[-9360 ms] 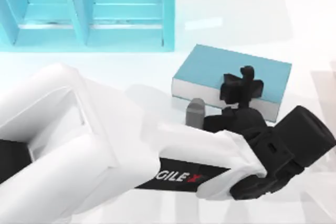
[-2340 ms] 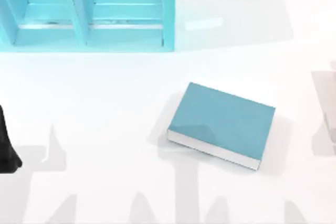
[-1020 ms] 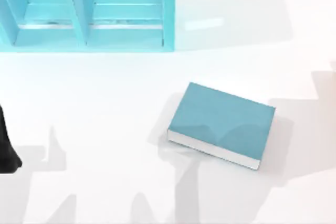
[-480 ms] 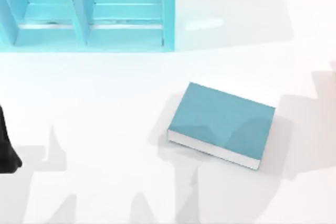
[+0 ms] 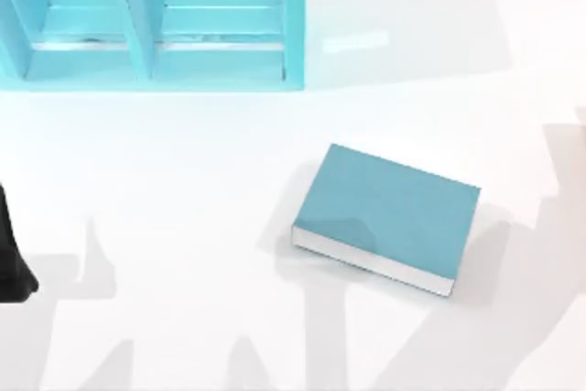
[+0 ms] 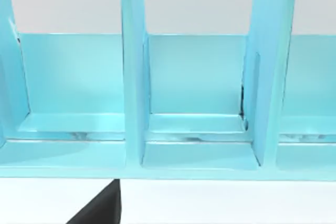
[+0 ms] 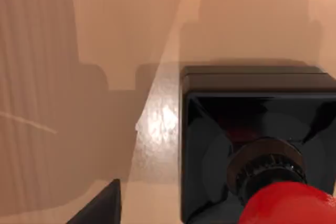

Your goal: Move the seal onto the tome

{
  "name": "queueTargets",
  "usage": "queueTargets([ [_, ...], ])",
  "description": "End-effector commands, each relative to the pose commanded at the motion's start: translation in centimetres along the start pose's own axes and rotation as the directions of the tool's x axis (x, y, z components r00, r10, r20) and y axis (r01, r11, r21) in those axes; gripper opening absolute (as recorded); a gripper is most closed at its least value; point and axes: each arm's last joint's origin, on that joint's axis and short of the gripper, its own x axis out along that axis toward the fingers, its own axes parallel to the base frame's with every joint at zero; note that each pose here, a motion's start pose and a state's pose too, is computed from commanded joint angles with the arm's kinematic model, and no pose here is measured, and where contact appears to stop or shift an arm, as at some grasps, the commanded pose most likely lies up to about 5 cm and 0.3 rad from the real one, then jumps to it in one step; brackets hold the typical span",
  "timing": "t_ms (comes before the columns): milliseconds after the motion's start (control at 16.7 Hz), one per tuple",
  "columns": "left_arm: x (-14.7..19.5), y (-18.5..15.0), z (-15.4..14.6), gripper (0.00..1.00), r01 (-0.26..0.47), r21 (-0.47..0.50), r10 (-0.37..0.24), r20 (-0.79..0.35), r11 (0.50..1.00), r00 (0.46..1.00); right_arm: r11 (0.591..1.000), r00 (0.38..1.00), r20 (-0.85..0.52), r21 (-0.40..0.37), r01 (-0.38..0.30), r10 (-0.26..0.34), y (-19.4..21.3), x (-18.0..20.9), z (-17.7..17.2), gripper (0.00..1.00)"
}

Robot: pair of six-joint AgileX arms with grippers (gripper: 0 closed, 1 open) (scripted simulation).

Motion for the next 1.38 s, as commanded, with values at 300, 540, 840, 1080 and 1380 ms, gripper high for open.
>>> queueTargets([
  [300, 0.00, 0.00, 0.00, 1.00, 0.000, 0.000, 0.000, 0.000, 1.000, 1.000, 1.000, 1.000, -0.005, 0.000, -0.002, 0.002, 0.08, 1.06, -0.21, 1.00],
  [540, 0.00, 0.00, 0.00, 1.00, 0.000, 0.000, 0.000, 0.000, 1.000, 1.000, 1.000, 1.000, -0.005, 0.000, -0.002, 0.002, 0.08, 1.06, -0.21, 0.77],
  [840, 0.00, 0.00, 0.00, 1.00, 0.000, 0.000, 0.000, 0.000, 1.000, 1.000, 1.000, 1.000, -0.005, 0.000, -0.002, 0.002, 0.08, 1.06, -0.21, 0.40],
  [1080, 0.00, 0.00, 0.00, 1.00, 0.000, 0.000, 0.000, 0.000, 1.000, 1.000, 1.000, 1.000, -0.005, 0.000, -0.002, 0.002, 0.08, 1.06, -0.21, 0.10],
  [1380, 0.00, 0.00, 0.00, 1.00, 0.000, 0.000, 0.000, 0.000, 1.000, 1.000, 1.000, 1.000, -0.005, 0.000, -0.002, 0.002, 0.08, 1.06, -0.21, 0.00],
])
